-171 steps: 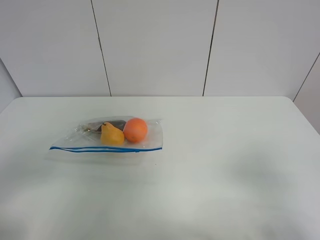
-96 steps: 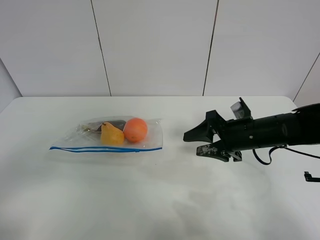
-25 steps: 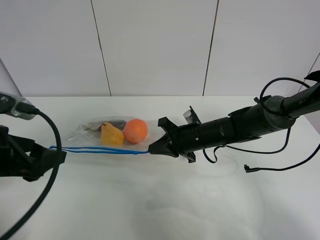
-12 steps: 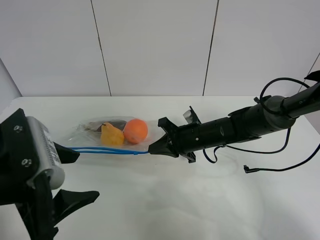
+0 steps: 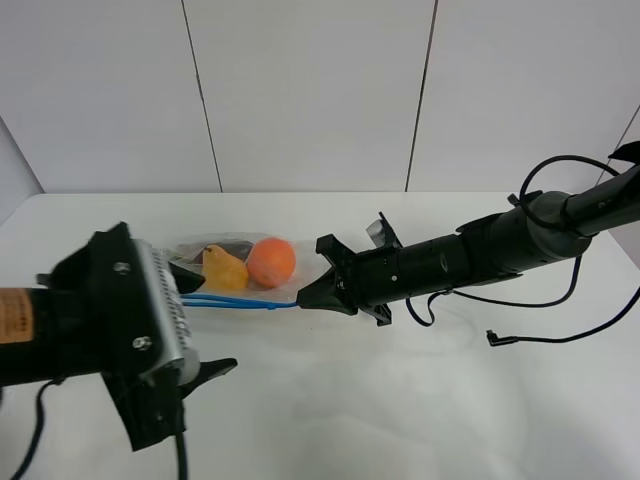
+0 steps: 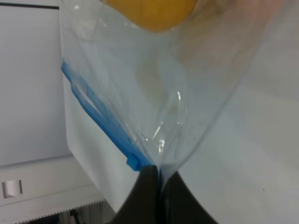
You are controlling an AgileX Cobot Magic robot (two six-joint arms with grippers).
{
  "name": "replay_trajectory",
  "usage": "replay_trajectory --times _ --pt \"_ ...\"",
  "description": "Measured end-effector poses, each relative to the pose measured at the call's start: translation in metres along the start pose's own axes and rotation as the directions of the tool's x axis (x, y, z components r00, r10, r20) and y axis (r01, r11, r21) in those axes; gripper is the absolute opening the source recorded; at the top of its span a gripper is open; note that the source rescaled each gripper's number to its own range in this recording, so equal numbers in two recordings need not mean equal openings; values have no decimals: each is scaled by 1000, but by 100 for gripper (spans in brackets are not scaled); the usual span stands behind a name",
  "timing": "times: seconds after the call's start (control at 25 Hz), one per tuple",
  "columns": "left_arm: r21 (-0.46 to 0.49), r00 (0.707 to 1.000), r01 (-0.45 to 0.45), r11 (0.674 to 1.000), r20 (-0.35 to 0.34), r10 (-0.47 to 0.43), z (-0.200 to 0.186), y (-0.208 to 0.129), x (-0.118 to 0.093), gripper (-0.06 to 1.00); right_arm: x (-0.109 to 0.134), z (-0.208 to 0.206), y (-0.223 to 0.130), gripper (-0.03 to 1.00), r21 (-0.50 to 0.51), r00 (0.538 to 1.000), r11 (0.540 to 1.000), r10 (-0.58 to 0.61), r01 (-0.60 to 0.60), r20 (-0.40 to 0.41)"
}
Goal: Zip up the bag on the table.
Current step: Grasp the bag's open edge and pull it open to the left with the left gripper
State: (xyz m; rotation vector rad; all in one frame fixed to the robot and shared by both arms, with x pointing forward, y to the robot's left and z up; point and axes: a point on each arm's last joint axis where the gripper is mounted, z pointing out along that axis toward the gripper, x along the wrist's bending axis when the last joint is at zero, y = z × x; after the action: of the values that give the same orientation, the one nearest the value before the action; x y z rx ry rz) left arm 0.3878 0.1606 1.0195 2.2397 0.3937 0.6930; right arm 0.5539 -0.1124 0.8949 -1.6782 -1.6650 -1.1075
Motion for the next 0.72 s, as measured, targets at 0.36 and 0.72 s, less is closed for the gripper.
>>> replay_trajectory --times 0.36,0.72 --pt "139 998 31 990 55 -39 75 -2 1 100 0 0 0 0 3 1000 1000 -4 4 2" --pt "146 998 -34 989 59 26 116 -5 1 100 0 0 -1 0 16 1000 1000 -9 9 -1"
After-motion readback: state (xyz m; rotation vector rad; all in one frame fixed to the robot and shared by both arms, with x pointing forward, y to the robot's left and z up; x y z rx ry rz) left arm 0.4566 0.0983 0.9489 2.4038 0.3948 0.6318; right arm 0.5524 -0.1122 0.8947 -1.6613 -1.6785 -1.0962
